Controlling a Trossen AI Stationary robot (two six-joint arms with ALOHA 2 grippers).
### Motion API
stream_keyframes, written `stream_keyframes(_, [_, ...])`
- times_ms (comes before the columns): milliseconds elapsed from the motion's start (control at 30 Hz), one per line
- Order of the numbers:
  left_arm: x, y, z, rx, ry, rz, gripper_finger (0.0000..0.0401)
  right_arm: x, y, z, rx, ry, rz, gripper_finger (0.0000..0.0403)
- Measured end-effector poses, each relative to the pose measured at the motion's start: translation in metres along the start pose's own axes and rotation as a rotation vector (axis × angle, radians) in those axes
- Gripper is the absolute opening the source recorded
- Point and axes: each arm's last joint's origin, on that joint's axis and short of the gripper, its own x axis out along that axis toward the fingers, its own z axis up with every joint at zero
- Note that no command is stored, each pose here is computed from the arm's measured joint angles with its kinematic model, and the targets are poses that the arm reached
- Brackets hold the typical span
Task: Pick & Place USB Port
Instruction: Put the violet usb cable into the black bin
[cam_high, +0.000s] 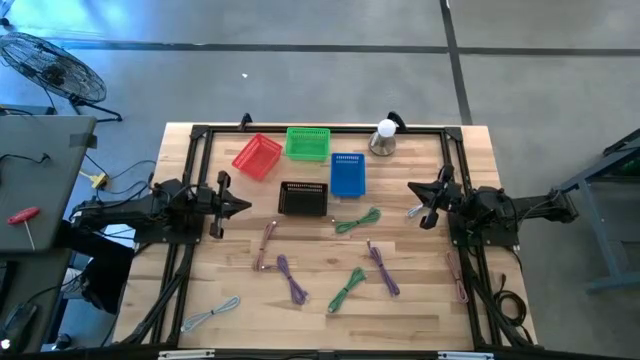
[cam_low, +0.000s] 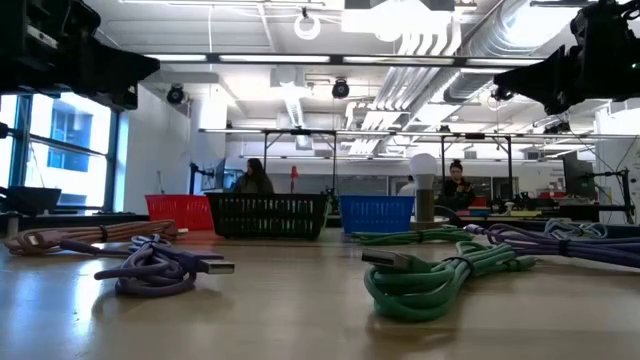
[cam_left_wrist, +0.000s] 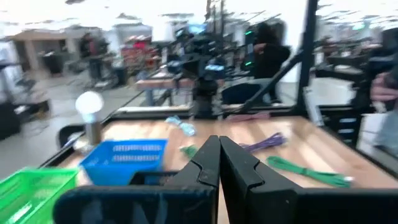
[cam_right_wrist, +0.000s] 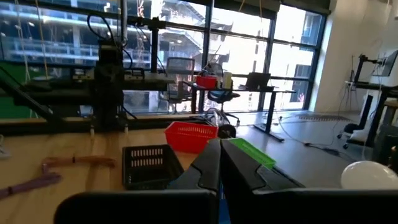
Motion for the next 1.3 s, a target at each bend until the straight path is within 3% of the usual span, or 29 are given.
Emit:
stream_keyframes(200, [0.0,0.001,-0.004,-0.053,0.045,0.033,0.0,0.0,-0.002,-0.001,-0.025,0.016,-0.055,0.0006])
stream_keyframes(333, [0.0,0.001,-0.003,-0.077,0.033,0.049,0.0008,0.0,-0.002,0.001,-0.037,0.02,-0.051,0.0029])
stream_keyframes(567, [-0.001,0.001,0.007,-0.105,0.014,0.049,0.0077,0.002,-0.003,0.024,-0.073,0.013,-0.043,0.0111])
stream_keyframes(667, [-0.002,0.002,0.018,-0.103,-0.056,0.044,0.0114,0.006,-0.002,0.03,-0.073,0.057,-0.036,0.0137])
stream_keyframes(900, [-0.002,0.001,0.027,-0.096,-0.138,0.007,0.0168,0.023,0.006,0.054,-0.039,0.225,0.036,0.0166])
stream_keyframes(1167, [-0.002,0.001,0.027,-0.097,-0.137,0.013,0.0174,0.056,0.028,0.073,0.098,0.611,0.193,0.0168])
stream_keyframes(1300, [-0.003,0.001,0.027,-0.094,-0.138,0.018,0.0175,0.074,0.041,0.075,0.065,0.757,0.293,0.0168])
